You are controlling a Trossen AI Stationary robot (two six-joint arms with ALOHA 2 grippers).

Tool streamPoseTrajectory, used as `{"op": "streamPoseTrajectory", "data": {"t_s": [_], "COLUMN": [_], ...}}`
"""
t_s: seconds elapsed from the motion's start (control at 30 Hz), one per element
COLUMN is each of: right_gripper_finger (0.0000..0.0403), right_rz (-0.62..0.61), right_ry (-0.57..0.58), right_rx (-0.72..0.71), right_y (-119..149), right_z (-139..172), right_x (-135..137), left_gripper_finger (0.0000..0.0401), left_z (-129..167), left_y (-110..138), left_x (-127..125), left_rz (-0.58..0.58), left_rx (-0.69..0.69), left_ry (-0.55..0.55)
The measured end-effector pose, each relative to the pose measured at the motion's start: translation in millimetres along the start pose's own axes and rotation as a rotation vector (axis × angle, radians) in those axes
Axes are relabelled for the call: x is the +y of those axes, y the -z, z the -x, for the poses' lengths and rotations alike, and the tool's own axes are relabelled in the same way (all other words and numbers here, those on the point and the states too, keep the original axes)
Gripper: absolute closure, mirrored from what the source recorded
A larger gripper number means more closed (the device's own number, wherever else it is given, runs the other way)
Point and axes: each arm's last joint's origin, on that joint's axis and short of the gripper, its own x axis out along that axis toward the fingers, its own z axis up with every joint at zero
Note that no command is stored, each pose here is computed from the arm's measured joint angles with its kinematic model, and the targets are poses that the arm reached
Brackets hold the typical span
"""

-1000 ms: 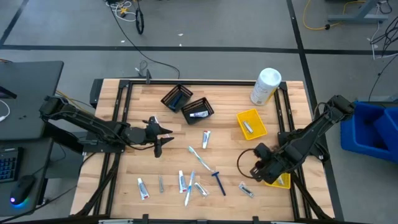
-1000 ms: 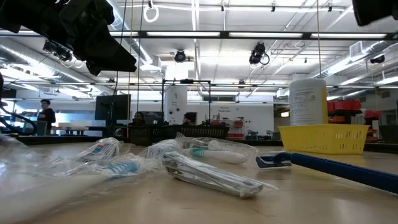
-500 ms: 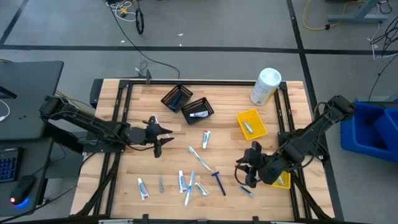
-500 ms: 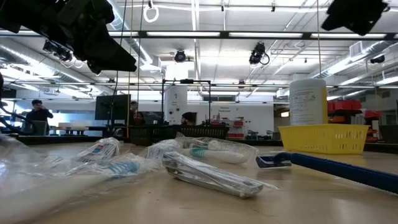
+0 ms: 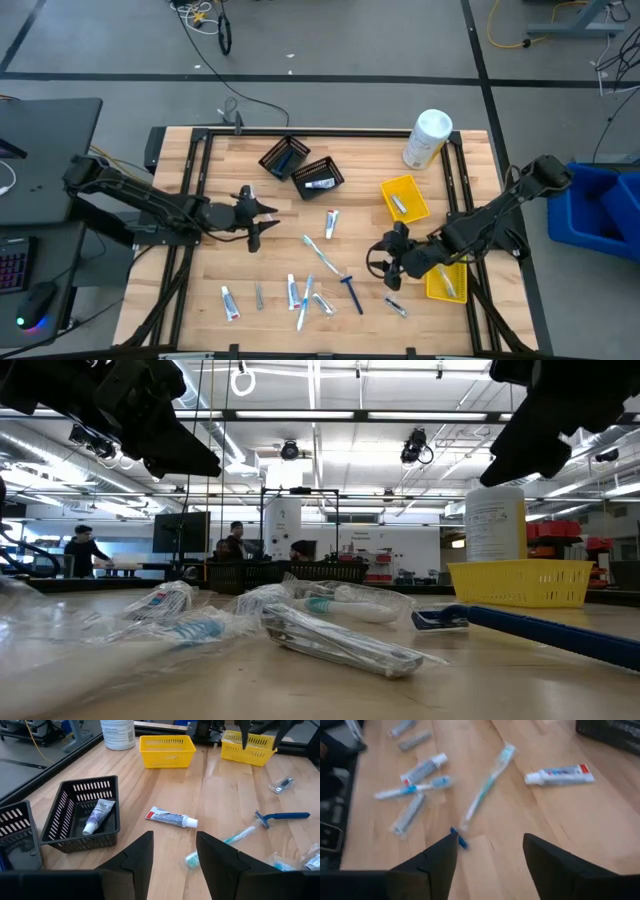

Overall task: Pick & Place Travel size toiletries
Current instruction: Put the razor into the top black bin

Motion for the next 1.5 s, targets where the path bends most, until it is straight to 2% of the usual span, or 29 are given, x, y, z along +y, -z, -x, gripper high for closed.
{"op": "streamPoseTrajectory", "data": {"t_s": [0.23,0.47,0.6,0.7,0.8,1.0,1.07,1.23,1.37,1.5], "right_gripper_finger": [0.0158,0.0175,0.0173,0.0163,0.0151,0.0142,0.0145,0.0159,0.0162,0.0156], "right_rz": [0.012,0.026,0.010,0.025,0.041,0.065,0.100,0.277,0.282,0.321], "right_ry": [-0.045,-0.046,-0.082,-0.099,-0.093,-0.075,-0.065,0.000,0.047,0.050], "right_rx": [-0.079,-0.042,-0.061,-0.094,-0.114,-0.204,-0.232,-0.222,-0.216,-0.202], "right_y": [7,14,17,17,16,9,8,7,0,-4], "right_z": [-10,-22,-36,-46,-55,-80,-90,-107,-114,-117], "right_x": [-7,-7,0,3,2,-6,-10,-20,-34,-44], "left_gripper_finger": [0.0218,0.0212,0.0219,0.0222,0.0221,0.0210,0.0209,0.0209,0.0209,0.0209], "left_z": [-1,-1,-2,-3,-6,-10,-10,-9,-9,-9], "left_y": [-1,-1,1,4,8,9,10,12,13,17], "left_x": [3,3,0,-4,-9,-19,-21,-24,-21,-20], "left_rz": [0.012,0.064,0.099,0.067,0.030,0.041,0.053,0.090,0.083,0.121], "left_rx": [-0.011,-0.016,-0.002,0.013,0.030,0.000,0.008,0.008,-0.001,0.029], "left_ry": [-0.047,-0.053,-0.028,-0.005,0.006,0.046,0.053,0.032,-0.039,-0.052]}}
